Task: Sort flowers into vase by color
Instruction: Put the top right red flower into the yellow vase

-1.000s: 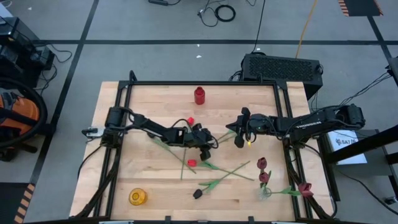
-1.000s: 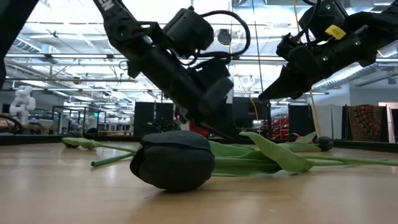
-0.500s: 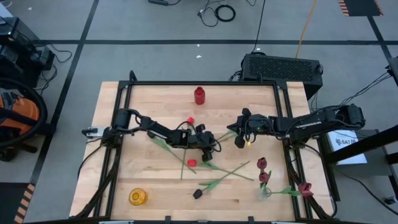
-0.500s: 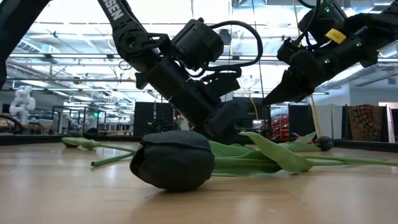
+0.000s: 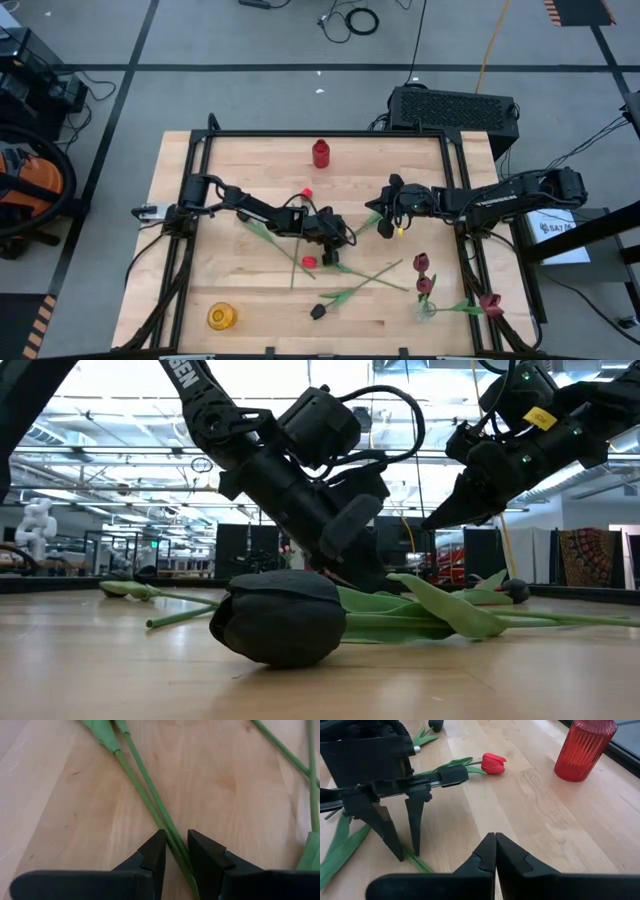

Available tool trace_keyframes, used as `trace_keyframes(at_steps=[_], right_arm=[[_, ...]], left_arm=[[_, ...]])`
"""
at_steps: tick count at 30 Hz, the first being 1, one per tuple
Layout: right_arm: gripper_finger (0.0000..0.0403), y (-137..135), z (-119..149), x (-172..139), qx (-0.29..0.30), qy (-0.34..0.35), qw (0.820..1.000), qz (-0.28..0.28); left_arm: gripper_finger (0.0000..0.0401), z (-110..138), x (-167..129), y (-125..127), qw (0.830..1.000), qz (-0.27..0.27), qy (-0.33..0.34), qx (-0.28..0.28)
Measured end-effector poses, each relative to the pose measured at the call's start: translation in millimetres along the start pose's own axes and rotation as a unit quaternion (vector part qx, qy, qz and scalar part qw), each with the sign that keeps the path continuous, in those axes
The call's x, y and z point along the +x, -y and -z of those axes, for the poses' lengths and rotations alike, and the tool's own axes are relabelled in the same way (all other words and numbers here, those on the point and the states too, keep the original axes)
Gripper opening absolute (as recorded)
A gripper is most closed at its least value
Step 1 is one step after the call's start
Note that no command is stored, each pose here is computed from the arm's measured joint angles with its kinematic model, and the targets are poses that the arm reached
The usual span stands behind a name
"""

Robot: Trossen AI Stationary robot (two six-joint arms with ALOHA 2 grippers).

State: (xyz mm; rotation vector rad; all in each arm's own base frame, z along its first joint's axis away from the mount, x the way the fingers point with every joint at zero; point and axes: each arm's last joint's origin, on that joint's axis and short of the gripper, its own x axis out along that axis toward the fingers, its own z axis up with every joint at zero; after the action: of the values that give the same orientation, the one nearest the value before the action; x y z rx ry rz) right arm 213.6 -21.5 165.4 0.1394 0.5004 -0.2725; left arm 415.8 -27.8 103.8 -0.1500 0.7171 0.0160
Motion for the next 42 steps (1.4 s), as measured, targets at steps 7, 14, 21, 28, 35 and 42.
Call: trace_keyframes(at_steps=[7,14,21,28,35,42], right_arm=[[0.0000,0,0,0,-0.001,-0.001,1.000,-0.001],[0.0000,0,1,0,-0.001,-0.004,1.000,0.000],[0.0000,0,1,0,-0.001,-0.005,1.000,0.000],[0.0000,0,1,0,-0.001,-0.005,1.000,0.000],[0.0000,0,1,0,-0.001,-0.004,1.000,0.000],[0.0000,0,1,0,-0.001,-0.004,1.000,0.000]], left_arm=[[0.0088,-20,-6,4,0.999,-0.022,0.023,-0.002],[0.0088,-13,-5,-4,0.995,-0.100,-0.004,0.007],[0.0088,-13,-4,2,0.997,-0.071,0.004,0.009],[0.0088,-13,-2,3,0.997,-0.070,0.007,0.009],[0.0088,-3,-2,1,0.996,-0.086,-0.002,0.011],[0.0088,-2,-2,2,0.996,-0.084,-0.002,0.013]])
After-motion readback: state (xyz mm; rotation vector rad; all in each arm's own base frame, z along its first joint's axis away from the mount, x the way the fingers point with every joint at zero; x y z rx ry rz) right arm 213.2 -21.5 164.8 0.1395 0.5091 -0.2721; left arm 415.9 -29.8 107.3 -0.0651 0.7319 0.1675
